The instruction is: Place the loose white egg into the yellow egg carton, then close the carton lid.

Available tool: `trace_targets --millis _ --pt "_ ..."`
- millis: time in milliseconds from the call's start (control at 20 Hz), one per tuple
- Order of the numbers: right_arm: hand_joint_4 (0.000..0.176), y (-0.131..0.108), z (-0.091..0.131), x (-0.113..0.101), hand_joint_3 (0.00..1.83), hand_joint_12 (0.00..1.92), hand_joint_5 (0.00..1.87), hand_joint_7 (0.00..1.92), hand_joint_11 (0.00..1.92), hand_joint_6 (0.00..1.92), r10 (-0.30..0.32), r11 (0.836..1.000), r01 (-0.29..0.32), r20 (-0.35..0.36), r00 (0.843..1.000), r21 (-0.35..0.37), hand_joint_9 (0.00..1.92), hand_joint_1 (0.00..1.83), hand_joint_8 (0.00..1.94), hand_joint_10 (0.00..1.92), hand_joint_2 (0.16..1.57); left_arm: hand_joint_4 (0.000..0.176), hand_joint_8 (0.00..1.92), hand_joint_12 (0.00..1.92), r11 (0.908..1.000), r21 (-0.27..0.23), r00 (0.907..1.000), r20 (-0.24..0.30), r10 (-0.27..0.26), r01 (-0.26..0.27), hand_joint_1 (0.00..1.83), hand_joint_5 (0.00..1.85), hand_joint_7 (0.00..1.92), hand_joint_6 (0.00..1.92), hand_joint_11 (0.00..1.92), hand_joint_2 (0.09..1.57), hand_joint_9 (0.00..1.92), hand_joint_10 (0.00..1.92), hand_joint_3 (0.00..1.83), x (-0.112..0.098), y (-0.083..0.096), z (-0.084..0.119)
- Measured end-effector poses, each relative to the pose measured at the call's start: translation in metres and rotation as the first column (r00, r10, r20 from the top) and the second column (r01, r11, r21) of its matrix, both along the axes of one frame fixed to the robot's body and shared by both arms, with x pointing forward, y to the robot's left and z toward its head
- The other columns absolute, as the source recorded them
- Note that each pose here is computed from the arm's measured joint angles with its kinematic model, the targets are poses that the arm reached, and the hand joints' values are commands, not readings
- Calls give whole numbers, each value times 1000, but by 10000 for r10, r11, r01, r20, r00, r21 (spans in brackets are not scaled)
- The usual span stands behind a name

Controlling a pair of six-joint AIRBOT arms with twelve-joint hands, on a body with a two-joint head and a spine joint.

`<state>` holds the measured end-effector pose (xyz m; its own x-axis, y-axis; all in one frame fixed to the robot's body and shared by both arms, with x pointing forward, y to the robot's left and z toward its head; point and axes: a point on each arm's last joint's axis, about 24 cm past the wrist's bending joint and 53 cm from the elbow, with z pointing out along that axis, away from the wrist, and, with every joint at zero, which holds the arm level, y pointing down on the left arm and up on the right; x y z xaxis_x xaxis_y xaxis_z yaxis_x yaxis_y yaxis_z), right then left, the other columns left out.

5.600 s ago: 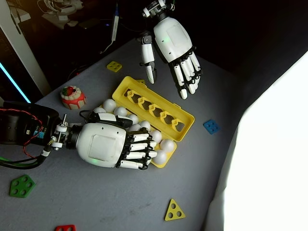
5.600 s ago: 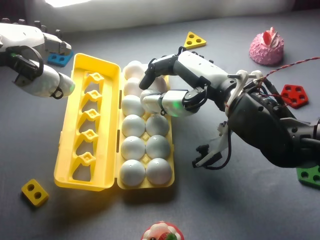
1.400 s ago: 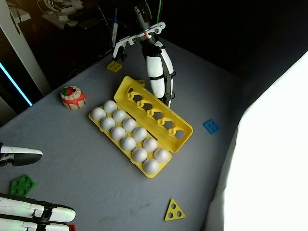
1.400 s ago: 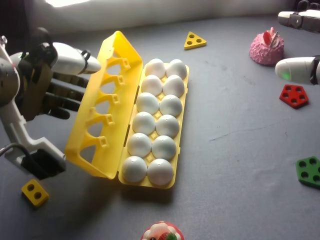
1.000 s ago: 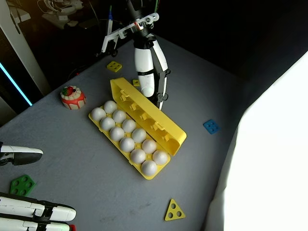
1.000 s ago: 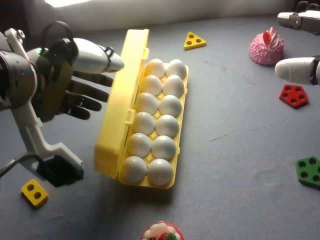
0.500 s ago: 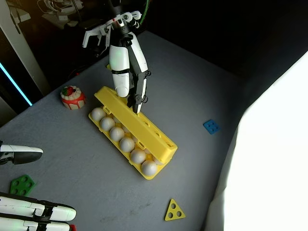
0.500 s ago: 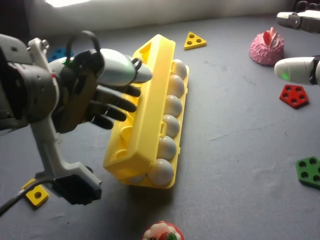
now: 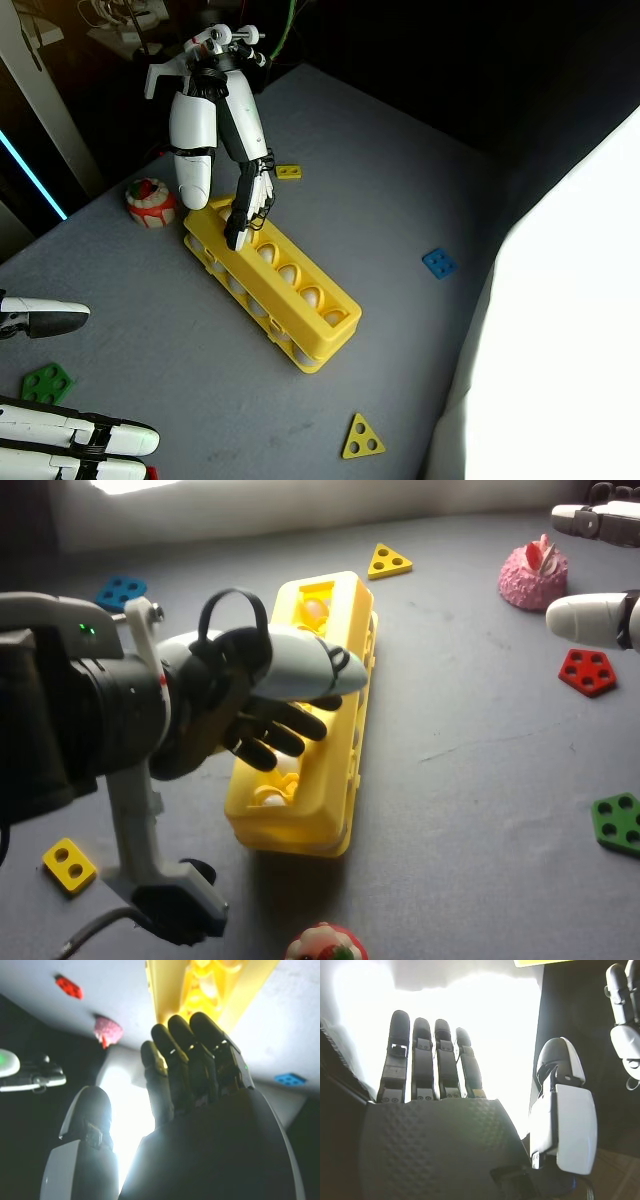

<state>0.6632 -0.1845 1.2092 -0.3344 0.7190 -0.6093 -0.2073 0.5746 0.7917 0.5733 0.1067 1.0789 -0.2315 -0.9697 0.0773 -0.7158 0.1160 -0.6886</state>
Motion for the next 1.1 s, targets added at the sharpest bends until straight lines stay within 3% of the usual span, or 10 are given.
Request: trace_targets --millis 100,250,550,750,1000,1050,1100 --pt "0 0 0 0 0 987 248 265 0 9 16 10000 -16 16 10000 -21 245 297 4 9 1066 31 273 1603 9998 7 9998 -1 -223 223 376 533 506 4 6 1311 287 848 0 -4 -5 -4" --pt "0 0 0 0 0 912 220 248 0 0 0 10000 0 5 10000 -1 222 294 0 0 1070 31 121 1572 9994 -23 9994 -53 -342 341 351 537 542 4 0 1314 286 785 0 -8 -8 -9" --pt "0 0 0 0 1 875 229 263 0 1 0 10000 0 5 10000 -1 237 278 2 4 1072 28 75 1550 9990 -68 9990 -47 -453 452 359 520 547 6 0 1318 286 766 0 -10 -9 -14" --pt "0 0 0 0 0 847 241 262 0 4 2 10000 -2 7 10000 -4 244 276 1 5 1072 19 60 1559 9986 9 9977 415 -527 527 367 519 547 6 0 1315 271 773 0 1 -9 -4" --pt "0 0 0 0 2 861 296 295 0 9 5 10000 -5 16 10000 -11 274 247 3 7 1080 12 70 1590 9946 402 9849 1410 -1003 955 352 538 598 11 0 1321 287 809 1 22 -8 13" --pt "0 0 0 0 3 867 307 305 0 13 3 10000 -3 14 10000 -9 286 241 7 11 1083 13 73 1592 9908 648 9788 1599 -1279 1189 365 539 611 11 0 1320 290 817 0 26 -8 16" --pt "0 0 0 0 5 926 344 338 0 19 10 10000 -10 13 10000 -15 312 212 10 17 1099 17 78 1612 9820 1088 9657 1936 -1732 1543 355 543 621 11 0 1320 280 847 0 34 -8 23"
